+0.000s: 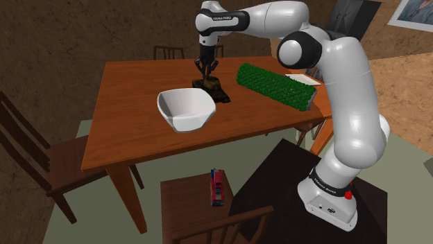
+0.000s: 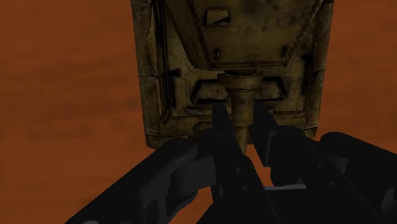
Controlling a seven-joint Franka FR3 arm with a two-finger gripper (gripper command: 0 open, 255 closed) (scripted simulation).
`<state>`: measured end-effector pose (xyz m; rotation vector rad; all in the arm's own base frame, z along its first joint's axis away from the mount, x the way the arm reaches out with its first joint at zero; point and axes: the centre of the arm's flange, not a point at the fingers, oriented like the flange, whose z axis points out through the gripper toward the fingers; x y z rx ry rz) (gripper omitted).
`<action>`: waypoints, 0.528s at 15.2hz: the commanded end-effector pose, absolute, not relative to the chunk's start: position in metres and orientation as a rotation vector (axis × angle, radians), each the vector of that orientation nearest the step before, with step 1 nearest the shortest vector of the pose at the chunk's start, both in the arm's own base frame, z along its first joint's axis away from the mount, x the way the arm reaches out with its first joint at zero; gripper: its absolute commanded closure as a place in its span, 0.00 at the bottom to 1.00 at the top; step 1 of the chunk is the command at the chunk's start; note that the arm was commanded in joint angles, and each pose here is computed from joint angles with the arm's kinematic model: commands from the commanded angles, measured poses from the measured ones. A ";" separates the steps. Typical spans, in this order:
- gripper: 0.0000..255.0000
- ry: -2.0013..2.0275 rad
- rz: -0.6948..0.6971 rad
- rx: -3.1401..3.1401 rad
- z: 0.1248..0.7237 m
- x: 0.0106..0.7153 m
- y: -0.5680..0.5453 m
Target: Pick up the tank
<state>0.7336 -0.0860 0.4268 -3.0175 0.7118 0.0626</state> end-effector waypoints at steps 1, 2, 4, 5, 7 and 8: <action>1.00 0.712 0.061 -3.017 0.436 0.733 -0.086; 1.00 0.712 0.061 -3.017 0.441 0.733 -0.086; 1.00 0.712 0.061 -3.017 0.452 0.733 -0.086; 1.00 0.712 0.061 -3.017 0.457 0.733 -0.086; 1.00 0.712 0.061 -3.017 0.468 0.733 -0.086; 1.00 0.712 0.061 -3.017 0.473 0.733 -0.086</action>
